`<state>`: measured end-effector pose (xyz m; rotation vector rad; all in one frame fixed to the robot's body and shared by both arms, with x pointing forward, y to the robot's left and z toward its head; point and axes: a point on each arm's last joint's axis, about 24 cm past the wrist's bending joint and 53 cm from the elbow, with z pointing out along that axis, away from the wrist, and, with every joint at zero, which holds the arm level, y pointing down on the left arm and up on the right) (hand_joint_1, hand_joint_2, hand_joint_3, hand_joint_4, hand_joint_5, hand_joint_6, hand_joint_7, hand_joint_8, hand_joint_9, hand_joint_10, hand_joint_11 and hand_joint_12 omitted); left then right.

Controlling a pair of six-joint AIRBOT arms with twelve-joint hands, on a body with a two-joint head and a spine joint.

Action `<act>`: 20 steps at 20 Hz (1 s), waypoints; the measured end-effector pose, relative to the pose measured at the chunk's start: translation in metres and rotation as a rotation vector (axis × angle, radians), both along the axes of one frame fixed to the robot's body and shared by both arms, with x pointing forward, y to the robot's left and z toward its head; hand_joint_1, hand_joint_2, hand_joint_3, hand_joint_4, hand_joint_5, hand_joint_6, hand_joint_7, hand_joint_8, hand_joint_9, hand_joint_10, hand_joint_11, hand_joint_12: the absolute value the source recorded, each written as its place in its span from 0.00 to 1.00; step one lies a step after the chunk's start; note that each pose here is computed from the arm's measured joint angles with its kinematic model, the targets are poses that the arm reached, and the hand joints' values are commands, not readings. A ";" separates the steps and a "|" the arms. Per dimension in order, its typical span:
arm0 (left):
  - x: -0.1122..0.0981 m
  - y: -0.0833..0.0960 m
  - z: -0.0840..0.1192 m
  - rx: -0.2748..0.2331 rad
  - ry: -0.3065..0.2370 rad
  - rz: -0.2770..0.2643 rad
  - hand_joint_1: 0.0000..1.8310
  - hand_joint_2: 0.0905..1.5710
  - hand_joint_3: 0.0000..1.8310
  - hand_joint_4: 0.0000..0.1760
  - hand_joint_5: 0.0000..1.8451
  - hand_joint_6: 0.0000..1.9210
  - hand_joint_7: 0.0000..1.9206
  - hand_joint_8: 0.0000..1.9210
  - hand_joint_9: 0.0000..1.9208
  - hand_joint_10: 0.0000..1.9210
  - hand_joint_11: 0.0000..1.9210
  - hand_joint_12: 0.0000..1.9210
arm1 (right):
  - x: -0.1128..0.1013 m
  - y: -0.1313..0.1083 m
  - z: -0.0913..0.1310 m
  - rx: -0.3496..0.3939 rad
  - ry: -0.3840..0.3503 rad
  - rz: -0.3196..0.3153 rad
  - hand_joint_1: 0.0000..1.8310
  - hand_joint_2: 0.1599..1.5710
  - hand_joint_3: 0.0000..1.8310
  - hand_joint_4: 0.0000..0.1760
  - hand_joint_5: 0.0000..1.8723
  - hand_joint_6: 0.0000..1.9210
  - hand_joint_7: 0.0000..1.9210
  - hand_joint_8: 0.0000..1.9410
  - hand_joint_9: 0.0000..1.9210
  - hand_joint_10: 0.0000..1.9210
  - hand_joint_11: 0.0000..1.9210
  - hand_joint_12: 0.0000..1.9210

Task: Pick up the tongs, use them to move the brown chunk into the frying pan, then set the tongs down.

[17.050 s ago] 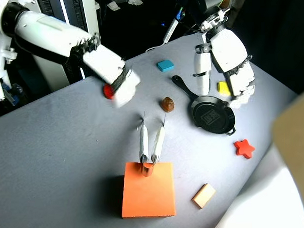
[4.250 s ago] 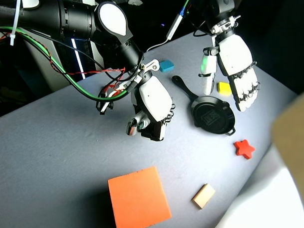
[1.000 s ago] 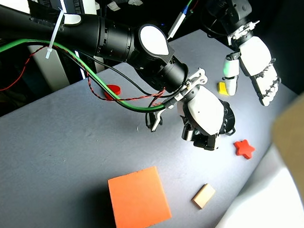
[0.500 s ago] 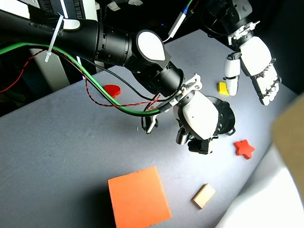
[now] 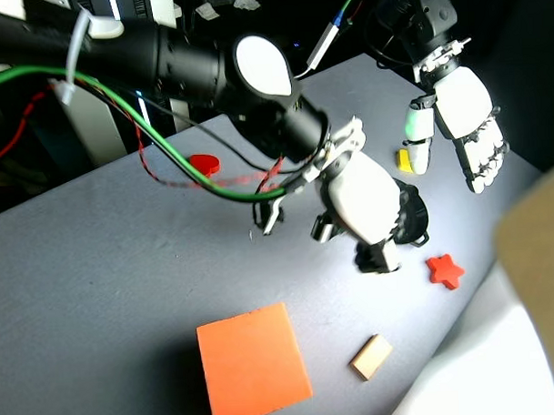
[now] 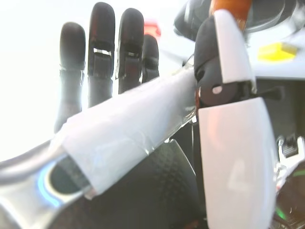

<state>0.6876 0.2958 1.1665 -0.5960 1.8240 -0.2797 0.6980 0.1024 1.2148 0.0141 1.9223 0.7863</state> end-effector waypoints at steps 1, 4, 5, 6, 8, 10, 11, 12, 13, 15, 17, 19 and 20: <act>0.000 0.000 0.000 0.001 0.000 0.002 0.02 0.83 0.00 0.07 0.06 0.01 0.05 0.00 0.05 0.00 0.00 0.17 | -0.005 -0.002 -0.001 0.002 0.007 0.007 0.52 0.70 0.00 0.00 0.38 0.08 0.48 0.00 0.45 0.09 0.17 0.72; -0.001 -0.003 0.000 0.001 -0.001 -0.003 0.07 0.83 0.00 0.04 0.07 0.00 0.04 0.00 0.04 0.00 0.00 0.13 | -0.023 -0.015 -0.012 -0.026 0.014 0.029 0.53 0.68 0.00 0.00 0.39 0.10 0.50 0.01 0.44 0.18 0.19 0.71; -0.003 -0.008 0.001 -0.011 0.000 -0.012 0.05 0.84 0.00 0.05 0.06 0.00 0.04 0.00 0.03 0.00 0.00 0.12 | -0.028 -0.022 -0.016 -0.050 -0.018 0.039 0.53 0.68 0.00 0.00 0.39 0.11 0.51 0.01 0.44 0.18 0.21 0.71; -0.004 -0.012 0.001 -0.008 -0.001 -0.020 0.04 0.84 0.00 0.10 0.06 0.00 0.03 0.00 0.02 0.00 0.00 0.09 | -0.032 -0.026 -0.018 -0.058 -0.042 0.049 0.53 0.68 0.00 0.00 0.40 0.11 0.51 0.01 0.44 0.18 0.21 0.71; -0.007 -0.020 0.001 -0.014 0.002 -0.036 0.07 0.83 0.00 0.07 0.06 0.00 0.05 0.00 0.05 0.00 0.00 0.15 | -0.041 -0.034 -0.018 -0.060 -0.101 0.085 0.52 0.70 0.00 0.00 0.40 0.10 0.51 0.01 0.43 0.19 0.18 0.73; -0.011 -0.032 0.001 -0.026 0.003 -0.061 0.01 0.84 0.00 0.12 0.05 0.00 0.04 0.00 0.04 0.00 0.00 0.13 | -0.043 -0.040 -0.019 -0.057 -0.137 0.103 0.52 0.72 0.01 0.00 0.40 0.09 0.50 0.00 0.42 0.19 0.17 0.74; -0.014 -0.039 0.002 -0.033 0.003 -0.074 0.02 0.84 0.00 0.11 0.05 0.00 0.03 0.00 0.04 0.00 0.00 0.10 | -0.044 -0.041 -0.023 -0.045 -0.132 0.109 0.52 0.72 0.00 0.00 0.41 0.09 0.50 0.00 0.43 0.19 0.18 0.73; -0.016 -0.045 0.001 -0.039 0.005 -0.085 0.05 0.84 0.00 0.13 0.03 0.00 0.03 0.00 0.04 0.00 0.00 0.10 | -0.046 -0.042 -0.028 -0.033 -0.119 0.118 0.54 0.71 0.00 0.00 0.42 0.09 0.51 0.01 0.43 0.19 0.19 0.74; -0.020 -0.052 0.000 -0.047 0.010 -0.099 0.05 0.84 0.00 0.12 0.03 0.00 0.04 0.00 0.04 0.00 0.00 0.09 | -0.050 -0.042 -0.035 -0.034 -0.107 0.134 0.55 0.71 0.00 0.00 0.42 0.09 0.51 0.01 0.44 0.19 0.19 0.74; -0.026 -0.064 -0.001 -0.061 0.016 -0.120 0.03 0.83 0.00 0.17 0.05 0.00 0.07 0.00 0.07 0.00 0.00 0.18 | -0.053 -0.045 -0.047 -0.045 -0.088 0.144 0.55 0.71 0.00 0.00 0.42 0.09 0.50 0.00 0.42 0.20 0.17 0.75; -0.031 -0.072 -0.002 -0.076 0.021 -0.135 0.02 0.84 0.00 0.20 0.03 0.00 0.04 0.00 0.04 0.00 0.00 0.14 | -0.056 -0.049 -0.052 -0.054 -0.079 0.146 0.54 0.71 0.00 0.00 0.41 0.08 0.50 0.00 0.39 0.26 0.17 0.76; -0.034 -0.078 -0.003 -0.083 0.024 -0.145 0.03 0.84 0.00 0.21 0.02 0.00 0.03 0.00 0.04 0.00 0.00 0.13 | -0.059 -0.053 -0.060 -0.084 -0.104 0.158 0.55 0.71 0.00 0.00 0.41 0.08 0.51 0.00 0.39 0.27 0.17 0.76; -0.036 -0.081 -0.003 -0.088 0.025 -0.151 0.08 0.82 0.00 0.17 0.05 0.01 0.06 0.01 0.06 0.01 0.00 0.19 | -0.063 -0.053 -0.066 -0.099 -0.117 0.170 0.55 0.71 0.00 0.00 0.41 0.08 0.51 0.00 0.39 0.27 0.17 0.76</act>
